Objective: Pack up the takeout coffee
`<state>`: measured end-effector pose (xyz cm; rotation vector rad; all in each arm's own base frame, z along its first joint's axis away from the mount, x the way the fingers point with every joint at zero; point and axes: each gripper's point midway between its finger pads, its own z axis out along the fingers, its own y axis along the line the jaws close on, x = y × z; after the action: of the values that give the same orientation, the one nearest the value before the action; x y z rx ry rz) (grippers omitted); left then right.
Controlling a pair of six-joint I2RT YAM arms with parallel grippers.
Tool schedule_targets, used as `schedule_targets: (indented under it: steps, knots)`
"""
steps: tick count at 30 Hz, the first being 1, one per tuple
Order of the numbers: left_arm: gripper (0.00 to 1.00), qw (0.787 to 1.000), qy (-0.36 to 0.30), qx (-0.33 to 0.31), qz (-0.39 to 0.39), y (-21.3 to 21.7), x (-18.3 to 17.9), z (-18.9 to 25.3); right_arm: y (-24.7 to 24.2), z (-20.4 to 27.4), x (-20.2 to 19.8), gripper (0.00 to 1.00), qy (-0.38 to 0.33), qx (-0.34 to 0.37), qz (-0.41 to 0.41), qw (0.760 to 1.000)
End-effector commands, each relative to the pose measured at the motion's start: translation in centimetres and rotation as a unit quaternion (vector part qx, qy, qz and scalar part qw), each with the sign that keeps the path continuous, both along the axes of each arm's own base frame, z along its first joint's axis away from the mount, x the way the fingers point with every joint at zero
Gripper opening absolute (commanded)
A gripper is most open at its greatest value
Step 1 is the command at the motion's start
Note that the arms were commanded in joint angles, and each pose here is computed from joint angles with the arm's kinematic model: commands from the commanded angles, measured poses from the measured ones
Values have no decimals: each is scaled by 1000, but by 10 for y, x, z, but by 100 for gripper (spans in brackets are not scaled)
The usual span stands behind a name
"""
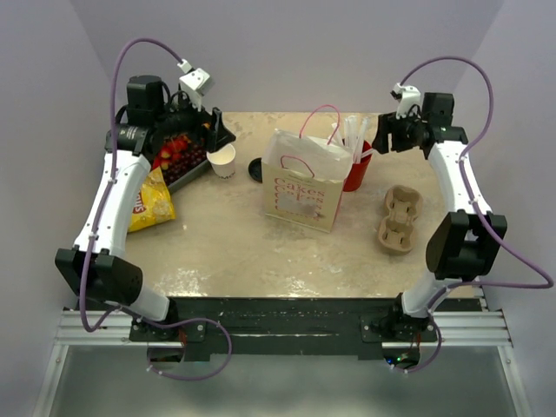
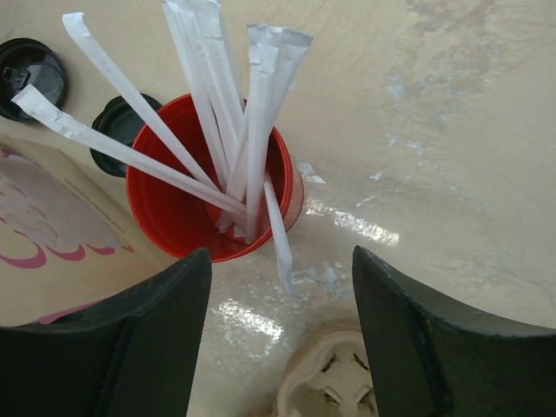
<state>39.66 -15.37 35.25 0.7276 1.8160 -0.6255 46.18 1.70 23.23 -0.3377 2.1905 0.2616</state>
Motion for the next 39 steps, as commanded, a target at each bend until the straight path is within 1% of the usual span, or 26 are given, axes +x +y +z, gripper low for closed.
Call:
schedule_targets:
  steps: [1,3,6,9,10,12,13,15,16,19,22,26,33,34,37,39]
  knots:
    - [96,999,-24,32,8,9,13,3,12,6,9,60,-16,44,24,999]
    - [96,999,-20,37,7,10,16,-1,16,5,11,56,-10,54,32,998]
    - [96,999,-12,34,6,9,20,-7,16,5,11,54,-6,62,22,998]
    - [96,999,-14,32,6,8,22,-6,18,10,9,47,-8,72,19,997]
    - [96,999,-14,32,6,8,23,-6,18,13,9,38,-10,74,17,997]
    - [96,999,-15,34,6,8,26,-7,17,15,9,32,-14,73,14,997]
    - [96,999,-14,33,7,8,27,-7,15,18,11,26,-20,71,7,997]
    - [96,1000,-11,28,5,6,27,-7,13,16,13,21,-21,69,2,997]
    - [96,1000,-11,27,4,5,27,-8,12,15,13,15,-19,66,-1,998]
    - [96,1000,-13,27,3,5,27,-6,10,23,12,4,-29,57,-3,998]
    - [96,1000,-13,22,0,4,24,-4,5,43,7,2,-54,42,-5,998]
    - [96,1000,-18,9,-10,0,17,4,4,93,-6,0,-99,25,-5,995]
    - [96,999,-28,-10,-30,-6,3,19,1,176,-54,0,-182,6,-22,983]
    - [96,999,-32,-12,-30,-6,-1,22,3,194,-70,0,-207,5,-20,978]
    - [96,998,-37,-22,-35,-8,-11,30,14,229,-99,0,-262,11,4,965]
    - [96,998,-38,-31,-42,-10,-17,34,21,243,-113,0,-278,20,18,960]
